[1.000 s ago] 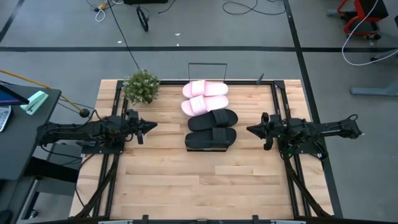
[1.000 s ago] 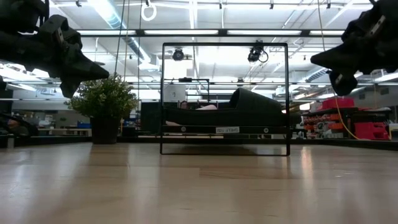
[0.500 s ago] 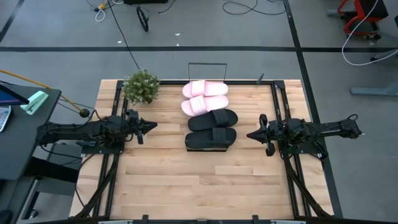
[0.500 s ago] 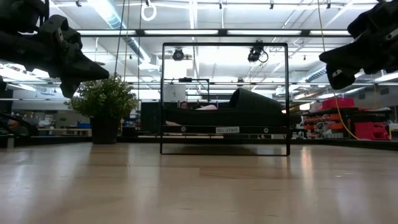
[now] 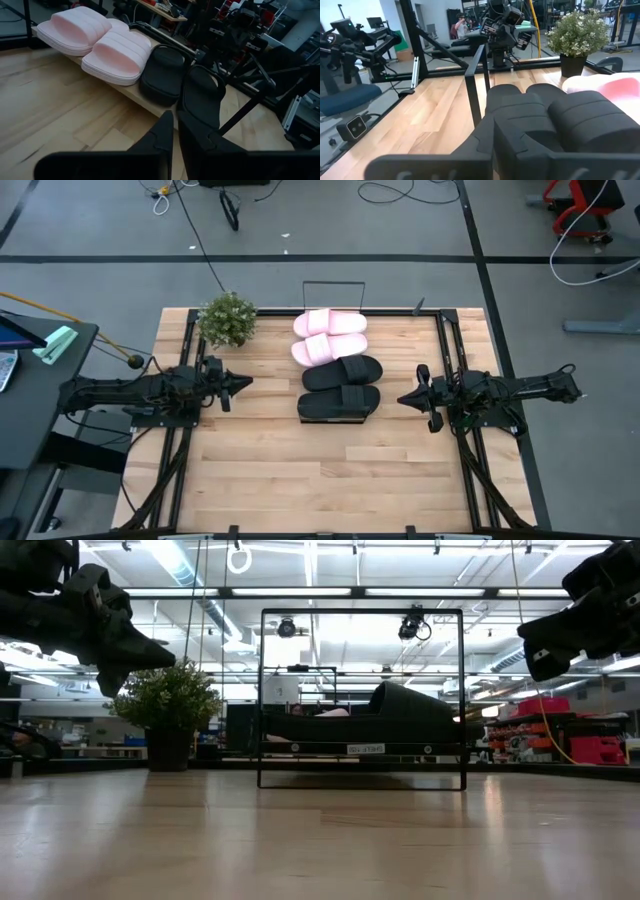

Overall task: Pick and place slides into the shelf
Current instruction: Return to Home Position

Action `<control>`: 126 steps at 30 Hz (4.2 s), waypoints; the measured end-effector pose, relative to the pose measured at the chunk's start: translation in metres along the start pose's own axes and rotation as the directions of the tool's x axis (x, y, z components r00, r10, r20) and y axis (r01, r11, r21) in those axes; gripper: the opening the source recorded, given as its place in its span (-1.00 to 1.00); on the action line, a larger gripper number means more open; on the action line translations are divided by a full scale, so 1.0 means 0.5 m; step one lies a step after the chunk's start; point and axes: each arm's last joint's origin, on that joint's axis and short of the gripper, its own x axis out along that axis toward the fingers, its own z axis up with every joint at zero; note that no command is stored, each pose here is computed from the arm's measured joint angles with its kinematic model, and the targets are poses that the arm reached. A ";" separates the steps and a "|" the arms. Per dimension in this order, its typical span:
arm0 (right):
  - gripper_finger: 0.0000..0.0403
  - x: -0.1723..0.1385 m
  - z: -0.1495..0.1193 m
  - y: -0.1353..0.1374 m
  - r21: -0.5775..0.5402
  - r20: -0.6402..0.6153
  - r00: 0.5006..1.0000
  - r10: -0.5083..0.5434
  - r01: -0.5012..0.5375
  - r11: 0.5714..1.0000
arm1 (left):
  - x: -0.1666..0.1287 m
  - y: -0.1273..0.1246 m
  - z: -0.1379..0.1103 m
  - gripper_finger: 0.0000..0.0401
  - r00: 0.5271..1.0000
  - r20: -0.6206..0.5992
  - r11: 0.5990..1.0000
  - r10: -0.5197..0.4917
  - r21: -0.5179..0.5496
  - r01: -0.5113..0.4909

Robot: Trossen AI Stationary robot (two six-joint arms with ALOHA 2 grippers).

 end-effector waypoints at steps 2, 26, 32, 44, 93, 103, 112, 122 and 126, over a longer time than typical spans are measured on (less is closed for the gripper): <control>-0.94 0.000 0.000 0.000 0.000 0.000 1.000 0.000 0.000 1.000 | 0.000 0.000 0.000 -0.82 1.000 0.000 1.000 0.000 0.000 0.000; -0.92 0.000 0.000 0.000 0.149 0.001 1.000 0.000 -0.001 0.989 | 0.000 0.000 0.000 -0.82 1.000 -0.001 1.000 -0.001 0.001 0.001; -0.93 0.000 0.000 0.000 0.149 0.001 1.000 0.001 -0.001 0.989 | 0.000 0.000 0.000 -0.85 1.000 -0.001 1.000 0.000 0.001 0.000; -0.93 0.000 0.000 0.000 0.149 0.001 1.000 0.001 -0.001 0.989 | 0.000 0.000 0.000 -0.89 1.000 -0.001 1.000 0.000 0.001 0.000; -0.93 0.000 0.000 0.000 0.148 0.001 1.000 0.000 -0.001 0.989 | 0.000 0.000 -0.001 -0.90 1.000 -0.001 1.000 0.000 0.001 0.000; -0.93 0.000 0.000 0.000 0.148 0.002 1.000 0.000 0.000 0.989 | 0.000 0.000 -0.001 -0.82 1.000 -0.001 1.000 0.000 0.001 0.000; -0.93 0.000 0.000 0.000 0.148 0.001 1.000 0.000 0.000 0.989 | 0.000 0.000 -0.001 -0.88 1.000 -0.001 1.000 0.000 0.001 0.000; -0.93 0.000 0.000 0.000 0.148 0.001 1.000 0.000 0.000 0.989 | 0.000 0.000 -0.001 -0.85 1.000 -0.002 1.000 0.000 0.001 0.000; -0.93 0.000 0.000 0.000 0.148 0.001 1.000 0.000 0.000 0.989 | 0.000 0.000 -0.001 -0.82 1.000 -0.001 1.000 0.000 0.001 0.000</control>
